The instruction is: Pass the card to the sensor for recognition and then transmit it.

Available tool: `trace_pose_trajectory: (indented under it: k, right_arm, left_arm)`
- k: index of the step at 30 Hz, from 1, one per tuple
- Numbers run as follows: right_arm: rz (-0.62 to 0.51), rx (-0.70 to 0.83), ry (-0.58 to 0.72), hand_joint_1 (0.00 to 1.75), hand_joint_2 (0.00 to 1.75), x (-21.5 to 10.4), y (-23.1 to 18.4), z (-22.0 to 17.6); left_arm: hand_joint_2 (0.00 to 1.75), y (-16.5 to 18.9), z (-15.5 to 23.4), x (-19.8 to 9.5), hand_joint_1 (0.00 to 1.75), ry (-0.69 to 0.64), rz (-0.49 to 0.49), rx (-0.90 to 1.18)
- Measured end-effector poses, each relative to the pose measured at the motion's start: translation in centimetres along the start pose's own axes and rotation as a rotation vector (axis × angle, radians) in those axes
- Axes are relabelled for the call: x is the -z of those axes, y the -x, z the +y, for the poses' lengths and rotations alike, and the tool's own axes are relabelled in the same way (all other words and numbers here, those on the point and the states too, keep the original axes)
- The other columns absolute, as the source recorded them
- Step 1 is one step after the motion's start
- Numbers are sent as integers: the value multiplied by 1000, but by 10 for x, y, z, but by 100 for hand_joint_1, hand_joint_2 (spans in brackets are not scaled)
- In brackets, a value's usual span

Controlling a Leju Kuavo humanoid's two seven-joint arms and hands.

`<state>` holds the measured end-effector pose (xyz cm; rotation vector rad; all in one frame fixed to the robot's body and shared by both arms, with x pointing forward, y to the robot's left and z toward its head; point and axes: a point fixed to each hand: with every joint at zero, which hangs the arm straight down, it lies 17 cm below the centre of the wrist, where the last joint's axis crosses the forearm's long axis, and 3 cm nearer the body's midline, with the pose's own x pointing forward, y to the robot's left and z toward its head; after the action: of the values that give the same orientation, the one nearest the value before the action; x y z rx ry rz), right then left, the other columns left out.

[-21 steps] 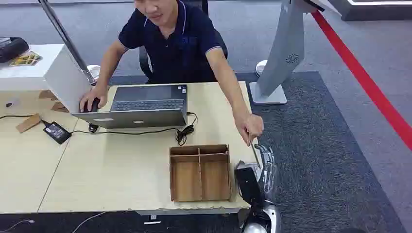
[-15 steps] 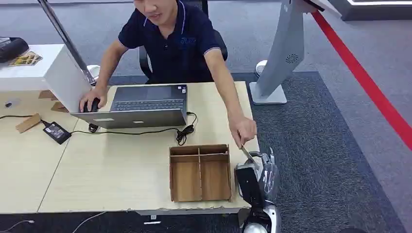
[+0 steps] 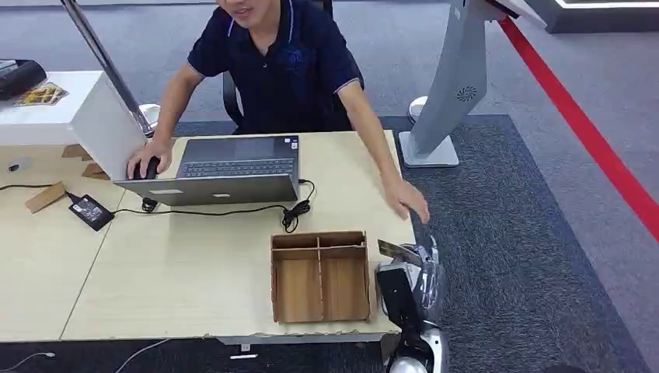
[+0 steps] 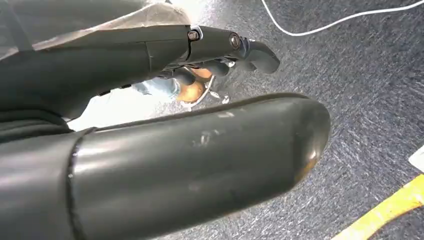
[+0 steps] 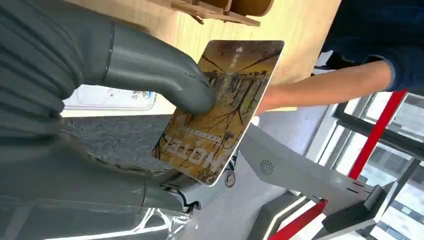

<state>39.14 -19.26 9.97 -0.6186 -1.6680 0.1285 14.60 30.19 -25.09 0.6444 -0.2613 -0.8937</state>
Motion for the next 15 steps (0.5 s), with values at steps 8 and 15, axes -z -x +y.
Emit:
trace_pose_trajectory:
  k: [8, 15]
  right_arm:
    - [31, -39, -2, 175, 175, -1, 15, -2]
    - [105, -128, -13, 175, 175, -8, 63, -9]
  left_arm:
    - [0, 0, 0, 0, 0, 0, 2, 0]
    - [0, 1, 0, 0, 0, 2, 7, -5]
